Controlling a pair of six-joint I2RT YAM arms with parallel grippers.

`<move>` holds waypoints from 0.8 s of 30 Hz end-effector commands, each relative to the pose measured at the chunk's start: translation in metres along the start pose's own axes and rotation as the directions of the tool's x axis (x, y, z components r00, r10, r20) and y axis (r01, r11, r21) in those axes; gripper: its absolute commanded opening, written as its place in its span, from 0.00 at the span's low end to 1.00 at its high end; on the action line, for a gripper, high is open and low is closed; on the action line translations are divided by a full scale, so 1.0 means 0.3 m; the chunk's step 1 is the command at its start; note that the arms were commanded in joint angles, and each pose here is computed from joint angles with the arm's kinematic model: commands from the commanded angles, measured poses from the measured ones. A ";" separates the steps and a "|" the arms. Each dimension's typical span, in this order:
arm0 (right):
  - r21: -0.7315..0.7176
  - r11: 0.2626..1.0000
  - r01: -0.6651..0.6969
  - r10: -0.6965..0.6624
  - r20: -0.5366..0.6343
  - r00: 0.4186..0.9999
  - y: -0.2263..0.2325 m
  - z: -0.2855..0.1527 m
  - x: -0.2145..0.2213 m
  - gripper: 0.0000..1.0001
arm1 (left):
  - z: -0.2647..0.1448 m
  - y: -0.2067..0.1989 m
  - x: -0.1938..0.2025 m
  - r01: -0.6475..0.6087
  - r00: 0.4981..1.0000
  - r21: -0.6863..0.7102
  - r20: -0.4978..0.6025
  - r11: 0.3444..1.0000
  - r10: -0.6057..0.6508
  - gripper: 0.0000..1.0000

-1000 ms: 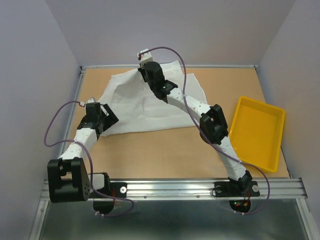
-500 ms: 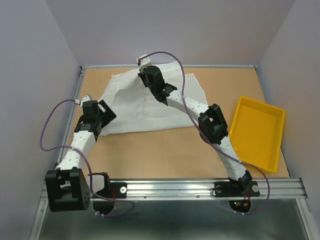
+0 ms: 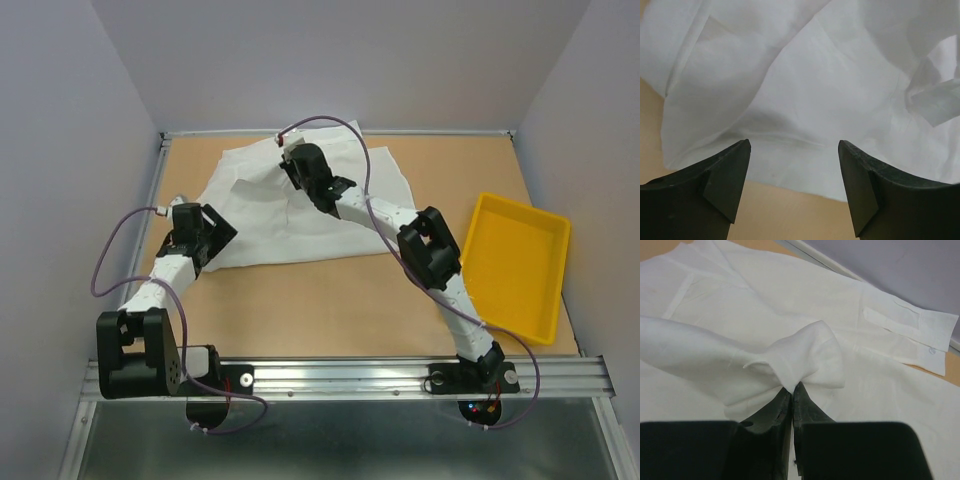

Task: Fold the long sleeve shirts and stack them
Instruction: Fold the shirt

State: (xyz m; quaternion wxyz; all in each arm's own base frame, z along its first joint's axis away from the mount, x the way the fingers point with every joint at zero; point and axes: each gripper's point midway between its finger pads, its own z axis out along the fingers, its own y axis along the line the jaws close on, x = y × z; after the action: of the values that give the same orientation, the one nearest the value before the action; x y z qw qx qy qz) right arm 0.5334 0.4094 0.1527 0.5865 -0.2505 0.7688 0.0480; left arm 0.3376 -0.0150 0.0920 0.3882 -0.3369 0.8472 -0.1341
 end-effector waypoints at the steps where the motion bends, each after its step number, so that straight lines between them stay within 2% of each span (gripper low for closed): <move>1: 0.014 0.999 -0.052 0.050 0.119 0.992 -0.055 -0.068 -0.180 0.08 | 0.030 0.045 0.103 0.046 0.995 -0.024 -0.082 0.999 -0.048 0.81; 6: 0.024 0.999 -0.045 0.042 0.116 0.992 -0.063 -0.068 -0.173 0.08 | 0.039 0.108 0.137 0.088 0.993 -0.091 -0.074 0.992 -0.095 0.78; 8: 0.031 0.999 -0.039 0.036 0.115 0.993 -0.065 -0.069 -0.172 0.08 | 0.026 0.150 0.177 0.093 0.988 -0.148 -0.110 0.985 -0.109 0.77; 11: 0.046 0.999 -0.016 0.010 0.120 0.993 -0.078 -0.073 -0.181 0.08 | -0.002 0.228 0.158 0.117 0.990 -0.267 -0.047 0.956 -0.134 0.77; 14: 0.064 0.998 0.005 -0.013 0.123 0.992 -0.093 -0.079 -0.192 0.08 | -0.025 0.243 0.140 0.120 0.991 -0.298 -0.018 0.947 -0.132 0.77; 16: 0.077 0.997 0.031 -0.040 0.129 0.991 -0.105 -0.083 -0.206 0.08 | -0.042 0.238 0.121 0.122 0.992 -0.295 -0.001 0.948 -0.127 0.77; 24: 0.082 0.987 0.137 -0.148 0.148 0.978 -0.134 -0.132 -0.261 0.07 | -0.057 0.091 0.041 0.104 0.995 -0.122 0.014 0.987 -0.103 0.76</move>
State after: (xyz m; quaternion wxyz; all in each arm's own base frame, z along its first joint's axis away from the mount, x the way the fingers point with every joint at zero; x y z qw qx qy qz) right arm 0.5344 0.3978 0.1718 0.5995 -0.2864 0.7474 0.0037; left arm 0.2852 0.0011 0.0545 0.3246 -0.4202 0.8445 -0.0700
